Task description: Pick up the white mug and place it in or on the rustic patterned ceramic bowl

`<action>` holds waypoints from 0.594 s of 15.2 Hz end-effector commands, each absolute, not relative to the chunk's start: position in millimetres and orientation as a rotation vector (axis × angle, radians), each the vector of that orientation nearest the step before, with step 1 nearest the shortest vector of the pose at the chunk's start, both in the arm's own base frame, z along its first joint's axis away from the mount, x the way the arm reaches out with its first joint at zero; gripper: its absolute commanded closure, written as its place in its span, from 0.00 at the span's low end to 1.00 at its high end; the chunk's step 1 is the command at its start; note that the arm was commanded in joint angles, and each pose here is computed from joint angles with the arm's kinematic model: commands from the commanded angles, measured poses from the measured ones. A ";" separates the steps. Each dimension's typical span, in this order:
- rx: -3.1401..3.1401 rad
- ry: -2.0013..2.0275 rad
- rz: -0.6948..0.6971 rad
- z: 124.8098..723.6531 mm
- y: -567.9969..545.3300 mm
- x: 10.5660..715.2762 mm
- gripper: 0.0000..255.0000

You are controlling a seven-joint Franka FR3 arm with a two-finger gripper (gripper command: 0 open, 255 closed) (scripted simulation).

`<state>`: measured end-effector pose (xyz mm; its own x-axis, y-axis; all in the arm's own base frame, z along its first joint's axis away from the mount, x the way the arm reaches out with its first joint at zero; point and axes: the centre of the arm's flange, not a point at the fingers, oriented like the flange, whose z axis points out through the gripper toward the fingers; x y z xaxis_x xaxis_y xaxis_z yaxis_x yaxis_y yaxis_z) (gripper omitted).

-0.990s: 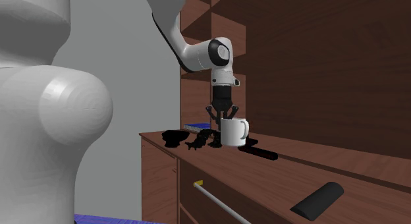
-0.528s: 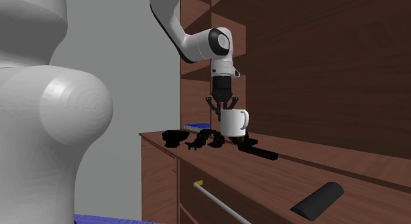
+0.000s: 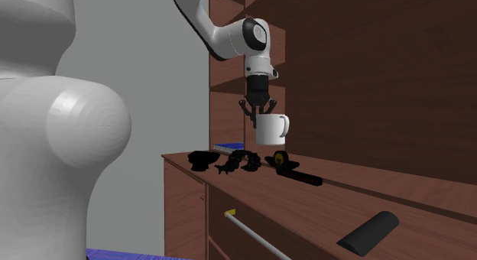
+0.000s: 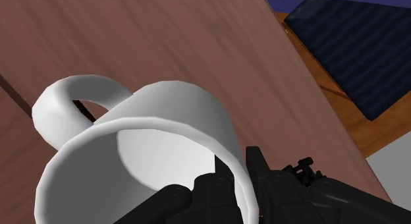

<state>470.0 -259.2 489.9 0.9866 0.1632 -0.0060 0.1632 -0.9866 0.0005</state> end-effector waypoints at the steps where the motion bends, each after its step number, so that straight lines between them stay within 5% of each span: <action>1: 3.130 0.257 -0.009 500.5 -259.1 469.0 1.00; 9: 3.130 0.257 -0.009 522.2 -212.9 494.4 1.00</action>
